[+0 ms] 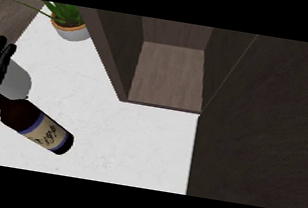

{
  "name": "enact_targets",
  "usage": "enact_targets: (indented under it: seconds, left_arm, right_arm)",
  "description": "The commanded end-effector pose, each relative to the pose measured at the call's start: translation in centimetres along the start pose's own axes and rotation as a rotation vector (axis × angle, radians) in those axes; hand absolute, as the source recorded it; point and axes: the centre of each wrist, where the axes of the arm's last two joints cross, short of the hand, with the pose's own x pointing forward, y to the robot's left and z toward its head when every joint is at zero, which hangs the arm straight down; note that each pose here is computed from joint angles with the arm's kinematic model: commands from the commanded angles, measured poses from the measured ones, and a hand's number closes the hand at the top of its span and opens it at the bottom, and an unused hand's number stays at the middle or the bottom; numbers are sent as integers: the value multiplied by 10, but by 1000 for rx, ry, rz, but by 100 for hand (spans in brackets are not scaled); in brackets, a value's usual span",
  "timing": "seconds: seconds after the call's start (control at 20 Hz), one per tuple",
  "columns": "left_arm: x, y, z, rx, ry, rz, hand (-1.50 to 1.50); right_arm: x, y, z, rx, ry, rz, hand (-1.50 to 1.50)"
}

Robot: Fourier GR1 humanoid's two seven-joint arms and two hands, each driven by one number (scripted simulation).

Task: Pick up the wine, place it into the cabinet and close the cabinet

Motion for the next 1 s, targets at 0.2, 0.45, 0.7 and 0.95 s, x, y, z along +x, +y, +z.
enact_targets:
  seconds: [0.2, 0.45, 0.7, 0.95]
  left_arm:
    - [-18, 54, 15, 277, 215, 155, -150]
    - [3, 60, 31, 383, 374, 456, -150]
    - [41, 84, 16, 423, 371, 459, -150]
    - [77, 88, 4, 422, 372, 445, -150]
  right_arm:
    - [20, 7, 16, -16, -28, -24, -150]
    - [36, 15, 27, 177, 43, -123, -150]
    - [92, 6, 39, 215, 33, -129, -150]
    - [107, 17, 18, 192, 28, -126, -150]
